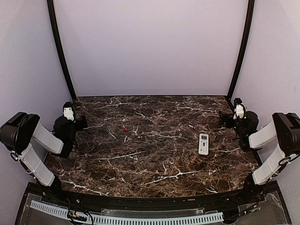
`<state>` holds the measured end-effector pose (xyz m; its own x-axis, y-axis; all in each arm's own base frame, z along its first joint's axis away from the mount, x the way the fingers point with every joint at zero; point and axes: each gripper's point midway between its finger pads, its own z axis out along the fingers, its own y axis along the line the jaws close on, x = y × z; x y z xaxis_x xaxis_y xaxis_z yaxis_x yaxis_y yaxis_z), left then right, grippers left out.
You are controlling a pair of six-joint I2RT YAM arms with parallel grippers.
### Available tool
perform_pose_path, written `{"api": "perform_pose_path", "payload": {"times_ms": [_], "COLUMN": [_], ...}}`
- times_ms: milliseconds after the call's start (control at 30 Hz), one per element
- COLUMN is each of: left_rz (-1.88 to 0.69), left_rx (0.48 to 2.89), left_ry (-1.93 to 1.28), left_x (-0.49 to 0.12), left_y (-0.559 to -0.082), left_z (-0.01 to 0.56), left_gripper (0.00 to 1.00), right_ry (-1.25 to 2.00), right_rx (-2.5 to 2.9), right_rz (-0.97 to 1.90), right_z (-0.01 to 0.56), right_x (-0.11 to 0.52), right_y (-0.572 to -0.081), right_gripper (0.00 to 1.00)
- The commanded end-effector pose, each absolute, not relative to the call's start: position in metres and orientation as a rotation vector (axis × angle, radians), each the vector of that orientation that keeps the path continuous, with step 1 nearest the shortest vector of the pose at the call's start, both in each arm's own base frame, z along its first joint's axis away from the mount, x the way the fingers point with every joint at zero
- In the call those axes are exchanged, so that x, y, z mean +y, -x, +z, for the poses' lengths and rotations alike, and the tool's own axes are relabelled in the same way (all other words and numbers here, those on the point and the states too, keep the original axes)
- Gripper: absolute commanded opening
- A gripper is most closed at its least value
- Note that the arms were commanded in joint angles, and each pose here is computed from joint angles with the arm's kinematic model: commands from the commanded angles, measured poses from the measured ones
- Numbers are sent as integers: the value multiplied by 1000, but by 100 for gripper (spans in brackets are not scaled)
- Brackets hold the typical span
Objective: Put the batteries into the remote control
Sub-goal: Pick up the remote control from the center of the board.
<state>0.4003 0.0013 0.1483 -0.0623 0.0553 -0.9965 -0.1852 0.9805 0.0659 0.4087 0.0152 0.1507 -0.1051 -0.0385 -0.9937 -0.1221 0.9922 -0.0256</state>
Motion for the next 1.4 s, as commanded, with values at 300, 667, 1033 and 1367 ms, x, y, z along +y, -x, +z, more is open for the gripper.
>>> {"api": "perform_pose_path", "payload": {"times_ms": [300,667,1033,1367], "left_rz": [157,33,-324,-322], "left_rx": [1662,1606,1630,1595], "left_ry": [100,55,-168,-236], "left_x": [8,-17,-110,-124], "left_y": [-407,-385,-377,-366], "left_z": [146,288,308,308], "left_gripper": [99,93,93,91], "right_ry": [76,-41,29,127], "right_rx": [1781,2115,2708,2917], "right_rz": [316,546,78,59], "right_z": [221,216,113,38], "right_x": [35,89,114,151], "right_y": [-416,-407,-328,-293], "right_gripper": [98,90,98,98]}}
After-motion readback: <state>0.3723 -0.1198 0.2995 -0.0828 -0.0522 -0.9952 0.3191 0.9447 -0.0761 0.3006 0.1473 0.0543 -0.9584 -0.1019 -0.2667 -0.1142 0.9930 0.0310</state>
